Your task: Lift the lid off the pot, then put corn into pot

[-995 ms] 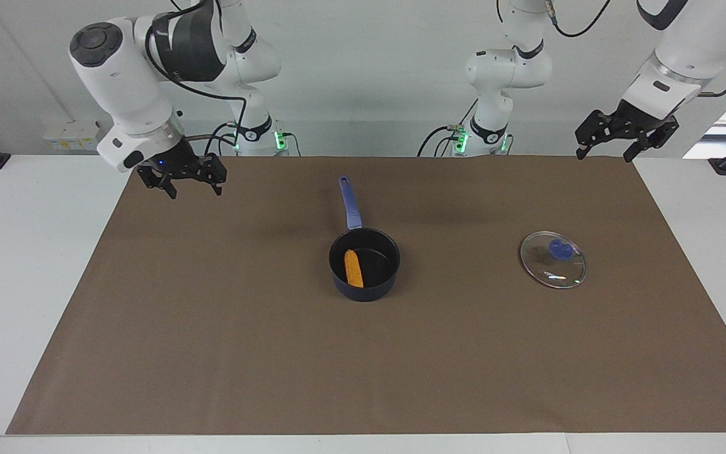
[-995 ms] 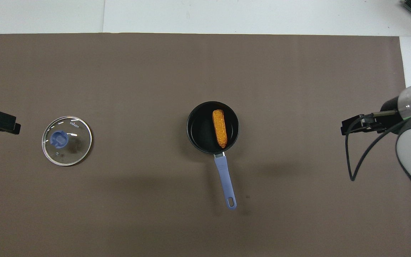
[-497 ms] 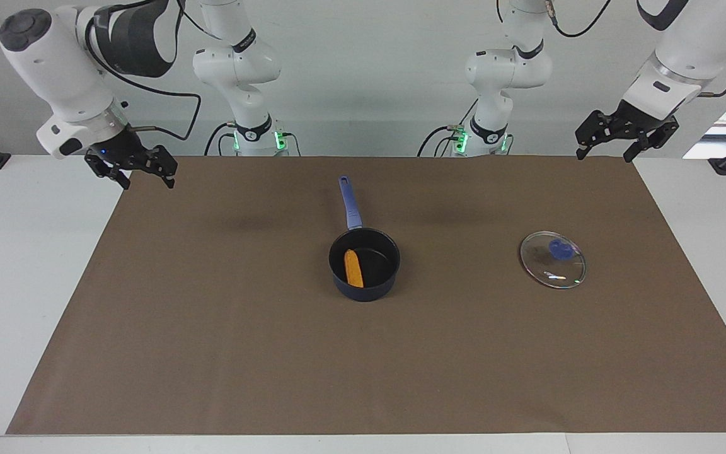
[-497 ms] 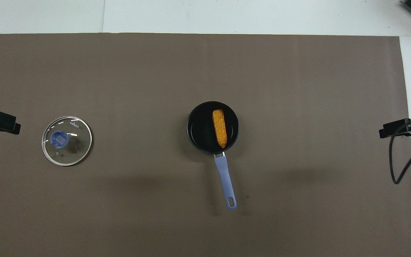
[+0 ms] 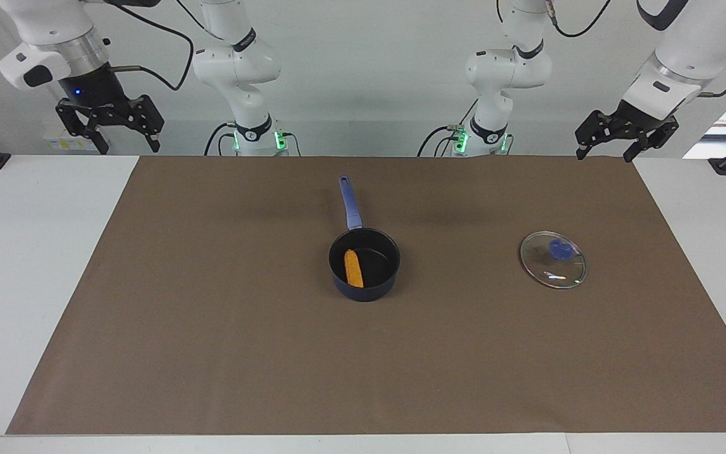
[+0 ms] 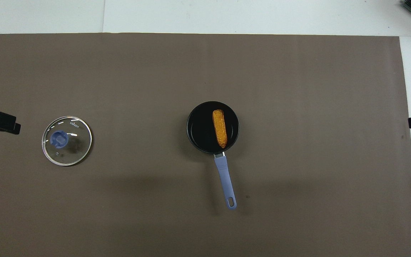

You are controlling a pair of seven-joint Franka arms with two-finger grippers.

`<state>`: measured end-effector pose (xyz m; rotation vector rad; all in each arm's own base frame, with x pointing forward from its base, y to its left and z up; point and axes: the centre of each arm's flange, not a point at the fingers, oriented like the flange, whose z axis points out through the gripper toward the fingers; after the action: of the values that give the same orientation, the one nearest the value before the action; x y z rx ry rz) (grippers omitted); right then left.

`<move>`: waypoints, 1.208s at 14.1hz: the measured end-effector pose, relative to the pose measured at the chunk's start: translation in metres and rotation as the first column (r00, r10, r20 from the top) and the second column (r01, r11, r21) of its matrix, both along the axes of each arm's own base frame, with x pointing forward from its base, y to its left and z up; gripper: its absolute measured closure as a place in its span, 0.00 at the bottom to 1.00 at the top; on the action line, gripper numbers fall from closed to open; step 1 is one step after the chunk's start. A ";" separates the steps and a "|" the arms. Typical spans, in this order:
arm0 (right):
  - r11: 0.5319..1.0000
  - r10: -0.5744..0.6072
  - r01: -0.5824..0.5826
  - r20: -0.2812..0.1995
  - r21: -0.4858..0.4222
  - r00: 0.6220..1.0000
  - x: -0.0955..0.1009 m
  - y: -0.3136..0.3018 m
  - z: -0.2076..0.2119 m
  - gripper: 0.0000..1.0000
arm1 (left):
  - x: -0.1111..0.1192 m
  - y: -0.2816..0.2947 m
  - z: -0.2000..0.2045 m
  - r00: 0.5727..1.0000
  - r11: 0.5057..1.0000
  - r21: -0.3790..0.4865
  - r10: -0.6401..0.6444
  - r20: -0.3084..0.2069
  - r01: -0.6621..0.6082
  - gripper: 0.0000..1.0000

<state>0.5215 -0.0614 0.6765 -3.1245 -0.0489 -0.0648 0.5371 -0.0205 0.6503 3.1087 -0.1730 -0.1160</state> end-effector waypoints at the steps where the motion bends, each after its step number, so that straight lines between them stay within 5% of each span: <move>1: 1.000 -0.003 0.003 -0.005 0.001 1.000 -0.002 0.003 0.001 0.00 | 0.000 0.000 0.000 1.000 1.000 0.000 0.000 0.000 0.000 0.00; 17: 0.999 0.032 -0.032 -0.012 -0.034 0.999 -0.010 0.024 0.004 0.00 | 0.000 0.000 0.000 1.000 1.000 0.000 0.000 0.000 0.000 0.00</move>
<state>0.5111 -0.0375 0.6802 -3.1571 -0.1009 -0.0457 0.5371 -0.0205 0.6502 3.1087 -0.1729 -0.1160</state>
